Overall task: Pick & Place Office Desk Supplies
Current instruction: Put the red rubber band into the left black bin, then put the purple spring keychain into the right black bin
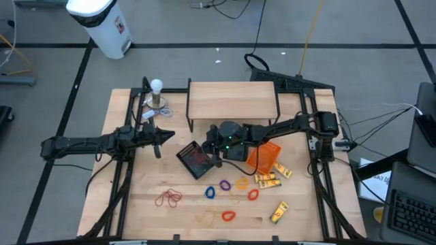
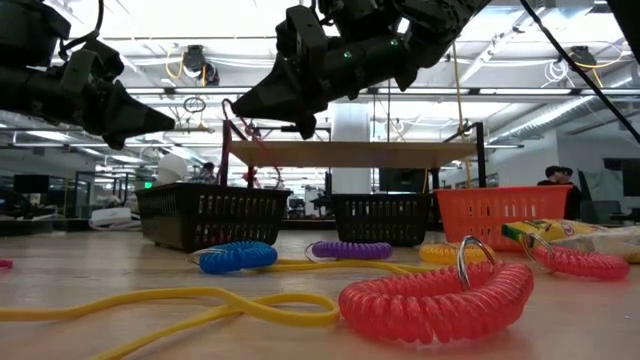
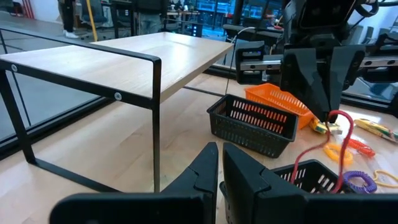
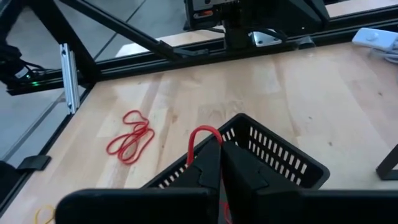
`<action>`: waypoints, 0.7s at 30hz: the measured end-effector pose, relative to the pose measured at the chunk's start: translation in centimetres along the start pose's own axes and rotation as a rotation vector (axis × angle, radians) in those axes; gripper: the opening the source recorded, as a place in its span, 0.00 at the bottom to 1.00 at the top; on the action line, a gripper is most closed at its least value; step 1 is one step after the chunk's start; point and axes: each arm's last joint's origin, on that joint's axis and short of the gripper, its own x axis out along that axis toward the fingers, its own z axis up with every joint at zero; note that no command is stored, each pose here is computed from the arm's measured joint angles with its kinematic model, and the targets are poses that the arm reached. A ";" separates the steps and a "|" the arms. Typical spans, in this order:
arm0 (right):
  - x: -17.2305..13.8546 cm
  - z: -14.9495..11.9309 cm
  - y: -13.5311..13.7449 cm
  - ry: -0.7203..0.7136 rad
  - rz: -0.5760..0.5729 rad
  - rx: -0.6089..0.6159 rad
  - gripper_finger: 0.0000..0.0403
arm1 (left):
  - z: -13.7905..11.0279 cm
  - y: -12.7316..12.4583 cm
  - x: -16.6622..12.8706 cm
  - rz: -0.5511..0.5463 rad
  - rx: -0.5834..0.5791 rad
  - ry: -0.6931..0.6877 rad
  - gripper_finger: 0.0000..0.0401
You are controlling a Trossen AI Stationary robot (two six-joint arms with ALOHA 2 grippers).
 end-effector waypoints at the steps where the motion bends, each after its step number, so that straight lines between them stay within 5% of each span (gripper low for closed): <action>1: 0.0 0.0 0.1 0.001 0.001 0.000 0.03 | 0.0 0.0 0.0 0.000 0.000 0.000 0.06; 15: 0.1 -0.1 0.4 -0.006 -0.035 0.039 0.38 | 0.0 0.0 0.0 0.000 0.000 0.000 0.06; 21: -4.1 3.8 2.6 -0.039 0.026 -0.067 0.38 | 0.0 0.0 0.0 -0.001 0.001 0.000 0.06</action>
